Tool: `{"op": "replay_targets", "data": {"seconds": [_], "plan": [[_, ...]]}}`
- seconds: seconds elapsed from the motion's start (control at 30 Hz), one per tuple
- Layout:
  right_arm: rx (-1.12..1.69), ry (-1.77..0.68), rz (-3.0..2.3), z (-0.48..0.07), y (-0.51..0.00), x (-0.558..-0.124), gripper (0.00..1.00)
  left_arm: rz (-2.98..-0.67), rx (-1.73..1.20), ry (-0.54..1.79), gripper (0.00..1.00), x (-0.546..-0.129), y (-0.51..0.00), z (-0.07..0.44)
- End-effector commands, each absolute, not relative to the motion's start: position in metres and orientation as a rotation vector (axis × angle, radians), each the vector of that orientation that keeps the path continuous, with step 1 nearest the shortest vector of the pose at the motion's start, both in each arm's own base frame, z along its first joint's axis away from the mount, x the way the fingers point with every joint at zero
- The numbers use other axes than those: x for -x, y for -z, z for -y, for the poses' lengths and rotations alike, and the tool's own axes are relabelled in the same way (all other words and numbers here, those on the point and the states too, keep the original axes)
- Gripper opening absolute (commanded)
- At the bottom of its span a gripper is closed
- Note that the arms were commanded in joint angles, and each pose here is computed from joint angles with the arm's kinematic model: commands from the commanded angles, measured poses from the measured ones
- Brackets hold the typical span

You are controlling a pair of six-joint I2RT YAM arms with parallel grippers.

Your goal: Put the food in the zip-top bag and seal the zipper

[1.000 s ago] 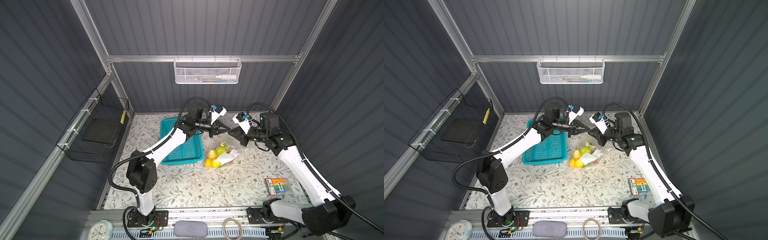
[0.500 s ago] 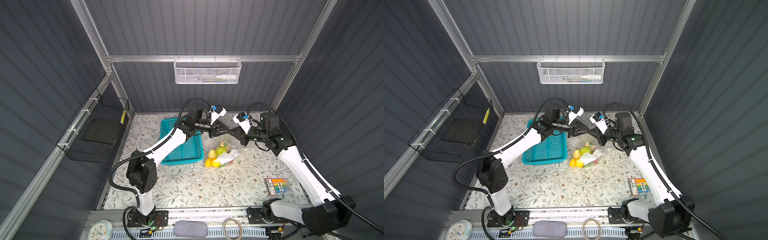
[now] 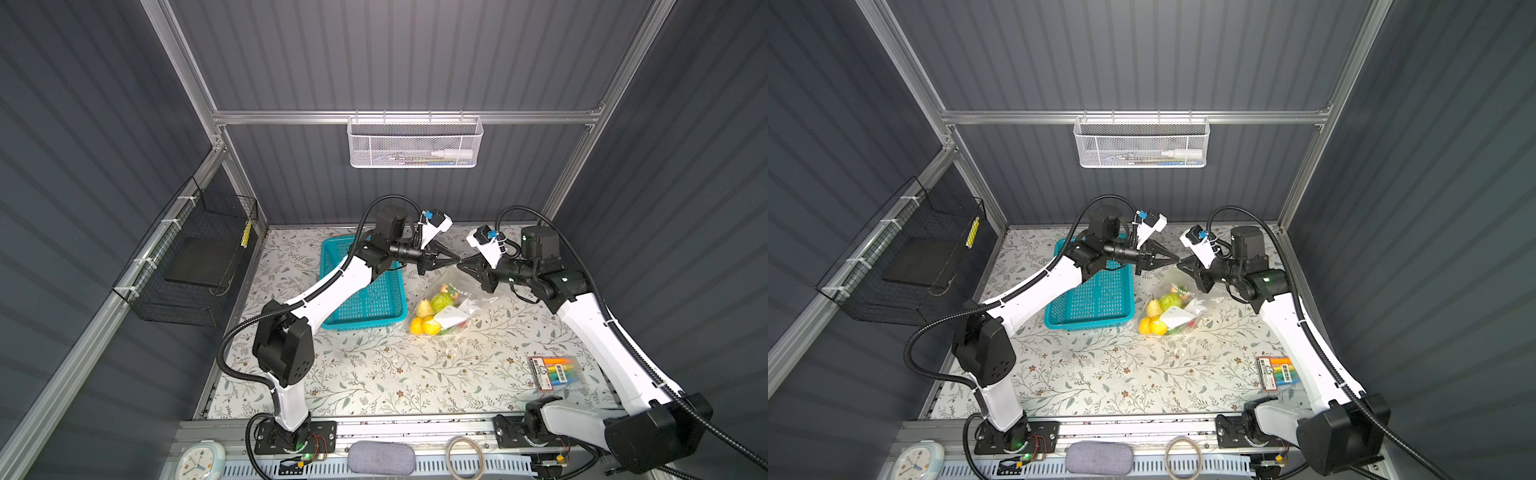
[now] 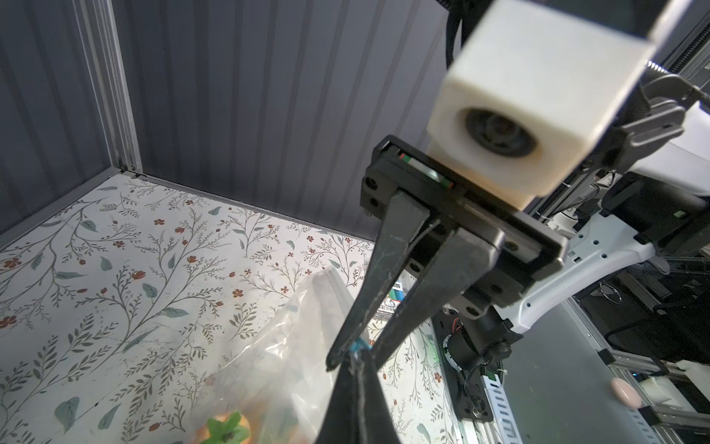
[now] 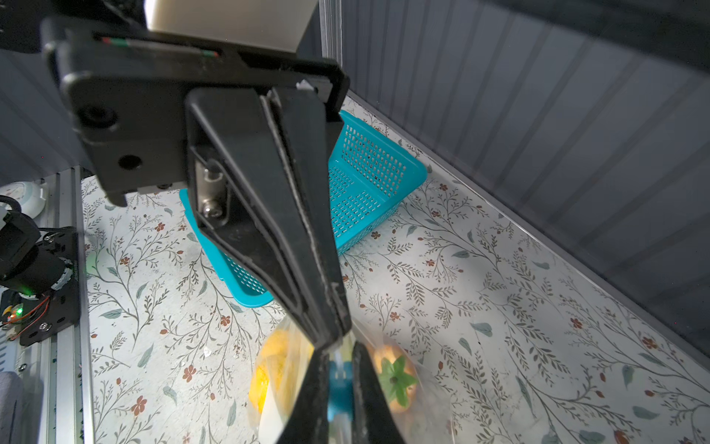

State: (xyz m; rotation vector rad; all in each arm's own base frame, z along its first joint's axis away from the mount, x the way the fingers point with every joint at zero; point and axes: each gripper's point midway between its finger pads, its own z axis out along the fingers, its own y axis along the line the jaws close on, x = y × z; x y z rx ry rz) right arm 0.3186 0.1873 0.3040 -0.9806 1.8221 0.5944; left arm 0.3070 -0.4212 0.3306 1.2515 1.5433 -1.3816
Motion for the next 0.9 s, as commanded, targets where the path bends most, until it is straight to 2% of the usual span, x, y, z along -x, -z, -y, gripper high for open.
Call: {"op": "replay_targets", "data": {"seconds": [0.0, 0.2, 0.47, 0.7, 0.83, 0.87], "plan": [[0.988, -0.573, -1.86, -0.182, -0.295, -0.311, 0.07, -1.541, -1.209, 1.3, 0.0, -0.316, -0.343, 0.411], [0.986, -0.554, -1.879, -0.177, -0.295, -0.303, 0.08, -1.535, -1.143, 1.216, 0.0, -0.333, -0.367, 0.405], [1.002, -0.504, -1.804, -0.173, -0.335, -0.291, 0.08, -1.475, -1.129, 1.159, 0.0, -0.338, -0.405, 0.403], [0.973, -0.525, -1.79, -0.175, -0.338, -0.295, 0.06, -1.459, -1.165, 1.278, 0.0, -0.326, -0.399, 0.407], [0.914, -0.57, -1.752, -0.182, -0.359, -0.305, 0.06, -1.483, -1.158, 1.288, 0.0, -0.323, -0.385, 0.405], [0.899, -0.581, -1.749, -0.184, -0.366, -0.308, 0.06, -1.487, -1.16, 1.285, 0.03, -0.322, -0.382, 0.403]]}}
